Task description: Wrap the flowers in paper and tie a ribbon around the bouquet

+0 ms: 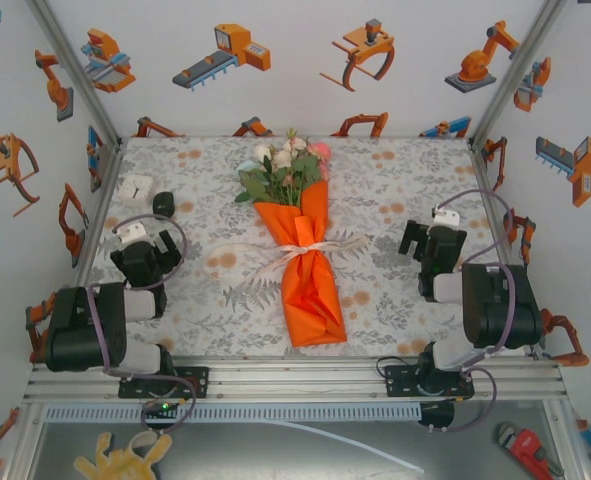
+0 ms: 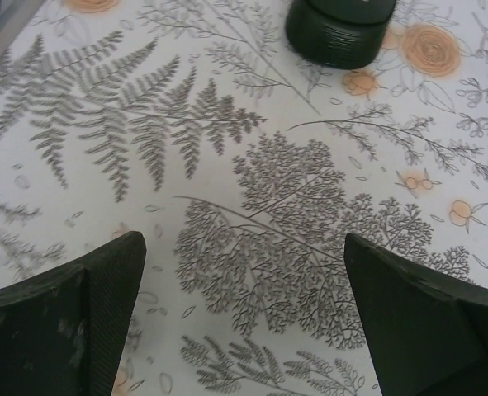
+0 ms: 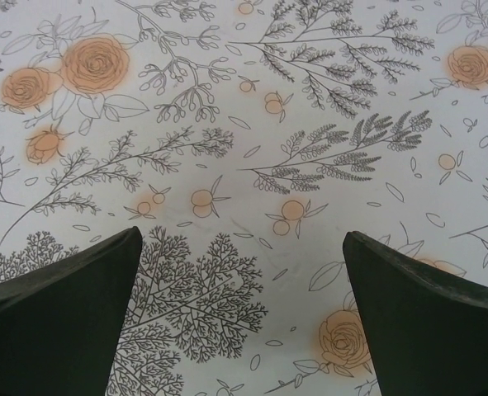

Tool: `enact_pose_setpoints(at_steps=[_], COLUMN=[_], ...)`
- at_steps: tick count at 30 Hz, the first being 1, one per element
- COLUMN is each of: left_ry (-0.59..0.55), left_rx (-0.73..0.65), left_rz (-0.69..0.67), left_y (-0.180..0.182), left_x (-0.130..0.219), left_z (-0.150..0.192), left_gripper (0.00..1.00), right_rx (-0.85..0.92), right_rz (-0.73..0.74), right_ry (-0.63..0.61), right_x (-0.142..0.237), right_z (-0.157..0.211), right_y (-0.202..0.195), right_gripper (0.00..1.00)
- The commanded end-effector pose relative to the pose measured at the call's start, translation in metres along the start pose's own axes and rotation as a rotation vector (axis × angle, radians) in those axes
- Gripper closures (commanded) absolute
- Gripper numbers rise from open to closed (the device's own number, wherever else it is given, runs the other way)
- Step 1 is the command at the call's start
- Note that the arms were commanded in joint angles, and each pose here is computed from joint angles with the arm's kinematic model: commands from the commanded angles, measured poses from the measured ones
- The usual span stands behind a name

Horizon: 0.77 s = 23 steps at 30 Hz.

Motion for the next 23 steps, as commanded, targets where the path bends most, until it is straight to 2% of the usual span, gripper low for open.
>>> enact_pose_setpoints(at_steps=[1,2,4,6,8,9,23], left_ry=[-0.116,-0.084,-0.099,0.004,-0.042,-0.010,-0.021], left_rx=[-0.033,-0.051,-0.095,-0.126,-0.143,-0.147,-0.149], left_rz=[0.102,0.128,0.173,0.171,0.151,0.145,0.146], left_y=[-0.017,-0.021,-0.031,-0.035,-0.039,-0.039,-0.039], left_x=[-0.007,-0.013,-0.023,-0.027,-0.027,-0.027,-0.027], left_z=[-0.028,-0.025,-0.025,-0.027,-0.028,-0.028,-0.028], left_gripper=[0.03,0.03,0.03,0.03,0.03,0.03,0.03], right_rx=[0.008,0.007,0.007,0.008,0.008,0.008,0.035], right_rz=[-0.024,-0.023,-0.025,-0.028,-0.028,-0.030,-0.084], right_ry=[-0.070,-0.069,-0.070,-0.069,-0.070,-0.069,-0.053], right_x=[-0.002,-0.002,-0.002,-0.002,-0.002,-0.002,-0.003], right_z=[-0.015,-0.015,-0.016,-0.016,-0.016,-0.016,-0.015], right_y=[0.003,0.003,0.003,0.003,0.003,0.003,0.008], right_gripper=[0.01,0.01,0.01,0.01,0.01,0.01,0.01])
Point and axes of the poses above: each hand's point on the last joint's axis, 136 mm out from that joint toward the fingers, its own x axis back along the fingers, its own y axis along the line the jaws close on, z = x × y, the point moved 9 cm from there along x, back along the fingers, and after that the axes turned 5 degrees about -x, right-handed, at the moved point
